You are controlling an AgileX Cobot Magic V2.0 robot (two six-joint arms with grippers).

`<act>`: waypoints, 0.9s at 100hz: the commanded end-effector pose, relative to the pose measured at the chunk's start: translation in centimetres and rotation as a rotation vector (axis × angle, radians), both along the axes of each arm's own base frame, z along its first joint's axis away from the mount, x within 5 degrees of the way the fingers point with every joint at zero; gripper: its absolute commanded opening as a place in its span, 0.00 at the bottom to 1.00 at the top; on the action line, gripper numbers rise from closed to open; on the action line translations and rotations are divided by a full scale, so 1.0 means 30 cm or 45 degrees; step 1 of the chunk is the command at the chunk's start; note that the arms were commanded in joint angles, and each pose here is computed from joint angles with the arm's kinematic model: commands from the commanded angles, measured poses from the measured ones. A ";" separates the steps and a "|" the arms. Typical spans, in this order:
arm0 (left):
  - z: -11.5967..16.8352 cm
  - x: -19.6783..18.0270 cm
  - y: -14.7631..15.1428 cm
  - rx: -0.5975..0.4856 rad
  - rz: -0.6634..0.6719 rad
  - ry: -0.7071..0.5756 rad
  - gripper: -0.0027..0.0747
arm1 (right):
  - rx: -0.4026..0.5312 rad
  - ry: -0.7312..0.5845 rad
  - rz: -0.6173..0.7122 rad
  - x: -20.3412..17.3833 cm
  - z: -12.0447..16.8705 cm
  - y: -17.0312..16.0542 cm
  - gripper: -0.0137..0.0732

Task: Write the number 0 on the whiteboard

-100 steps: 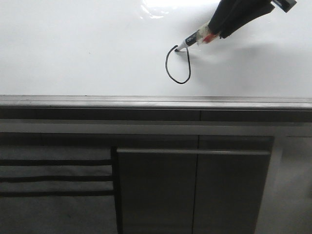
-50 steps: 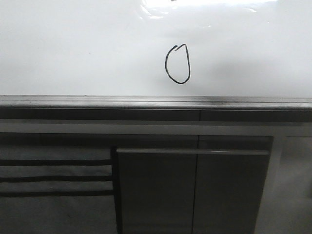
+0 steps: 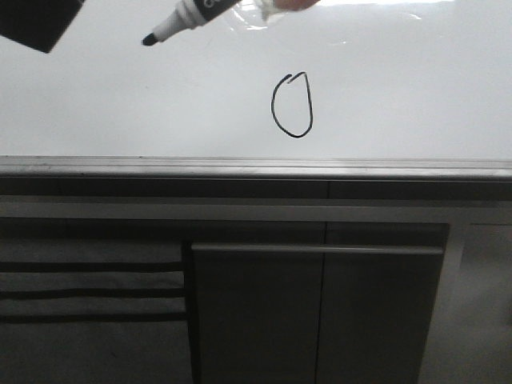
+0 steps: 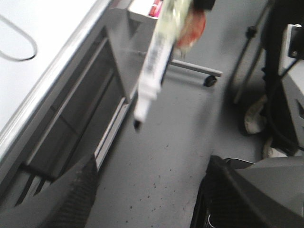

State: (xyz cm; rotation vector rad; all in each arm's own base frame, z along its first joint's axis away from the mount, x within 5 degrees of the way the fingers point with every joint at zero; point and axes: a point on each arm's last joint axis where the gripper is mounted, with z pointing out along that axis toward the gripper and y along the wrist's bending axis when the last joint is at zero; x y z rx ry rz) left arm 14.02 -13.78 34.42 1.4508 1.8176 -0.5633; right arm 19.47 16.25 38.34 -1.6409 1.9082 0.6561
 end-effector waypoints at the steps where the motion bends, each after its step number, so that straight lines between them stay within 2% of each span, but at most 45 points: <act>1: 0.058 0.006 -0.024 -0.118 -0.044 -0.046 0.61 | 0.053 -0.100 0.126 -0.050 0.050 0.018 0.15; 7: 0.058 0.011 -0.031 -0.120 -0.067 -0.048 0.61 | 0.063 -0.151 0.178 -0.060 0.053 0.036 0.15; 30: 0.067 -0.011 -0.071 -0.134 -0.189 -0.068 0.61 | 0.097 -0.282 0.201 -0.060 0.063 0.069 0.15; 56: 0.065 -0.015 -0.076 -0.116 -0.201 -0.091 0.60 | 0.121 -0.279 0.204 -0.065 0.067 0.077 0.15; 66: 0.065 -0.014 -0.076 -0.118 -0.198 -0.094 0.51 | 0.130 -0.268 0.208 -0.068 0.068 0.078 0.15; 79: 0.069 -0.007 -0.077 -0.129 -0.176 -0.115 0.32 | 0.122 -0.255 0.221 -0.072 0.066 0.077 0.15; 90: 0.070 -0.005 -0.077 -0.133 -0.168 -0.119 0.19 | 0.119 -0.250 0.226 -0.073 0.065 0.077 0.15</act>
